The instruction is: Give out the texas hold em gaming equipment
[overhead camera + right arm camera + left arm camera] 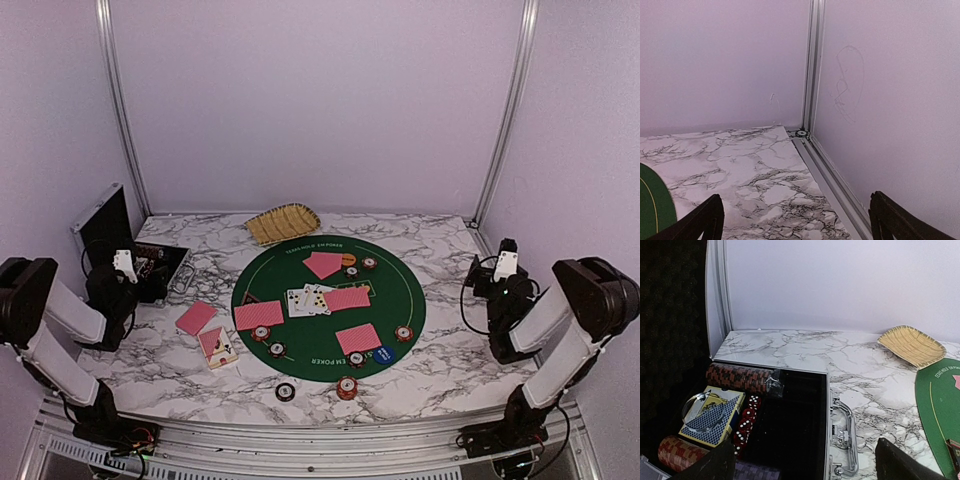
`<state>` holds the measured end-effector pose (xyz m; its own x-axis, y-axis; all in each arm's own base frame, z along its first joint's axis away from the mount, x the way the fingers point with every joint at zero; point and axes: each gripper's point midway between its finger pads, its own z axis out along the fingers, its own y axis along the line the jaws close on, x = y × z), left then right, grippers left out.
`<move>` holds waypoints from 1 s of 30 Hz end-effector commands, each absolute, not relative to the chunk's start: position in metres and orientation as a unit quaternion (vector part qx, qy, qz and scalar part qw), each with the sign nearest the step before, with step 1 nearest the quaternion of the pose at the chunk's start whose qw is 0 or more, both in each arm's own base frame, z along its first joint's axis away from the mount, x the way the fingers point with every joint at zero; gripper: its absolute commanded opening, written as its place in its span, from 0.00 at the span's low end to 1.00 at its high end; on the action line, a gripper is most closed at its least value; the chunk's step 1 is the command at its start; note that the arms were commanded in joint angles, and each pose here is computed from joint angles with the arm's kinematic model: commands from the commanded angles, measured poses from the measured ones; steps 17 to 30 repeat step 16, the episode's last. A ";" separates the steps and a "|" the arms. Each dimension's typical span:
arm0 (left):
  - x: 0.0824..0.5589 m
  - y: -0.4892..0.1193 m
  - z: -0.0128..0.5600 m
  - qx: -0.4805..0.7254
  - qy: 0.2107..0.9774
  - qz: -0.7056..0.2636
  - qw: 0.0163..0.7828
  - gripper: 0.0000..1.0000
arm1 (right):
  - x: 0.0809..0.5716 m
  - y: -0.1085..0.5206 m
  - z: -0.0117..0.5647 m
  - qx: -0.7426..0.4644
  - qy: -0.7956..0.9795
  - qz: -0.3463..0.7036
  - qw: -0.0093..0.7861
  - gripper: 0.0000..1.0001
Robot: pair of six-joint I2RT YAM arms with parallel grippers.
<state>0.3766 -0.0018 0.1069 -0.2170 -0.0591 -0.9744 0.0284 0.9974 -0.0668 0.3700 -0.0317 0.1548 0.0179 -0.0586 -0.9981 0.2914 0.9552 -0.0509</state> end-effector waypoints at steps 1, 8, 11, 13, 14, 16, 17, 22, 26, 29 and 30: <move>0.382 0.007 0.128 -0.018 0.752 -0.007 0.659 0.99 | 0.375 -0.033 0.150 0.083 0.701 -0.118 0.698 0.99; 0.382 0.008 0.128 -0.019 0.752 -0.007 0.659 0.99 | 0.372 -0.034 0.155 0.084 0.692 -0.122 0.706 0.99; 0.382 0.008 0.128 -0.019 0.752 -0.007 0.659 0.99 | 0.372 -0.035 0.155 0.085 0.692 -0.122 0.706 0.99; 0.382 0.008 0.128 -0.019 0.752 -0.007 0.659 0.99 | 0.372 -0.035 0.154 0.085 0.693 -0.122 0.706 0.99; 0.382 0.008 0.128 -0.019 0.752 -0.007 0.659 0.99 | 0.372 -0.035 0.154 0.084 0.693 -0.122 0.705 0.99; 0.382 0.008 0.128 -0.019 0.752 -0.007 0.659 0.99 | 0.373 -0.034 0.154 0.083 0.694 -0.123 0.705 0.99; 0.382 0.008 0.128 -0.019 0.752 -0.007 0.659 0.99 | 0.373 -0.034 0.154 0.083 0.694 -0.123 0.705 0.99; 0.382 0.008 0.128 -0.019 0.752 -0.007 0.659 0.99 | 0.373 -0.034 0.154 0.083 0.694 -0.123 0.705 0.99; 0.382 0.008 0.128 -0.019 0.752 -0.007 0.659 0.99 | 0.373 -0.034 0.154 0.083 0.694 -0.123 0.705 0.99; 0.382 0.008 0.128 -0.019 0.752 -0.007 0.659 0.99 | 0.373 -0.034 0.154 0.083 0.694 -0.123 0.705 0.99; 0.382 0.008 0.128 -0.019 0.752 -0.007 0.659 0.99 | 0.373 -0.034 0.154 0.083 0.694 -0.123 0.705 0.99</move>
